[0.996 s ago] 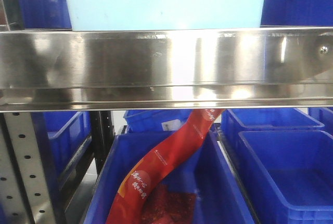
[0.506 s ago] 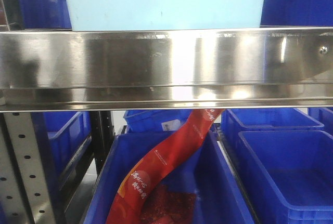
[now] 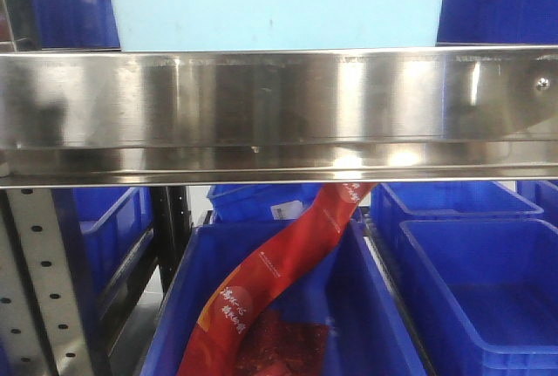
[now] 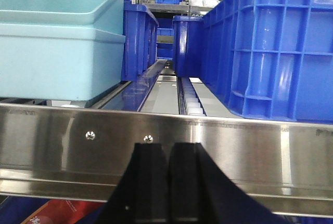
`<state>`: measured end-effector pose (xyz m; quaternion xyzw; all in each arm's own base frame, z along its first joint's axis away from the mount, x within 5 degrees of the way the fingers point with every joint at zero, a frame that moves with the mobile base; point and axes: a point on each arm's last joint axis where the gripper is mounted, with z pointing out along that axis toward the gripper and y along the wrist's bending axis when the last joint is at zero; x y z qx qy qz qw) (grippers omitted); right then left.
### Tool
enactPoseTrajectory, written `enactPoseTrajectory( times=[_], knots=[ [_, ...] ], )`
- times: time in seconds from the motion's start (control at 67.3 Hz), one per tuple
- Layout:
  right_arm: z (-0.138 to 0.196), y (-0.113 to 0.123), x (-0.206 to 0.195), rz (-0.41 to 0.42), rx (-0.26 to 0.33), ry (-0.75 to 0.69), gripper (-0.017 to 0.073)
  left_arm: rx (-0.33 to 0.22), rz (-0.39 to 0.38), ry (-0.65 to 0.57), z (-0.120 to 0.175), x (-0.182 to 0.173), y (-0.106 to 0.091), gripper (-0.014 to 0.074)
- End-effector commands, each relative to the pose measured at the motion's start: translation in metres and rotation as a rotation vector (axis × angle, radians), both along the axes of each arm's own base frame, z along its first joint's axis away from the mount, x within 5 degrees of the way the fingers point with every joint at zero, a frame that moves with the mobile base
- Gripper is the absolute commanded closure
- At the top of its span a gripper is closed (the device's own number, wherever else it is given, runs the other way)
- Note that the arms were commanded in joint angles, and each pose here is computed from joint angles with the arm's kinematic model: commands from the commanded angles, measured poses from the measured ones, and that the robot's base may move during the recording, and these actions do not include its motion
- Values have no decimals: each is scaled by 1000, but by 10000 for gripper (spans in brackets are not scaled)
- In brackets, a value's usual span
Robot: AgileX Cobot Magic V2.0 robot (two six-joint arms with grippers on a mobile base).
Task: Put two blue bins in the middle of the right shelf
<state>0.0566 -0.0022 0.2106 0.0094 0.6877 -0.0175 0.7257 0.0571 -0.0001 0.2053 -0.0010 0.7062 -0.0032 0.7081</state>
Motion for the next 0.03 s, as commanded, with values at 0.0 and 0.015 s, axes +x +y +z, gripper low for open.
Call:
enactPoseTrajectory(
  times=[0.0, 0.015],
  knots=[
    [1, 0, 0, -4, 2, -15, 726, -2, 2, -20, 2, -1, 0, 704],
    [1, 0, 0, -4, 2, -15, 726, -2, 2, -20, 2, -1, 0, 704]
  ],
)
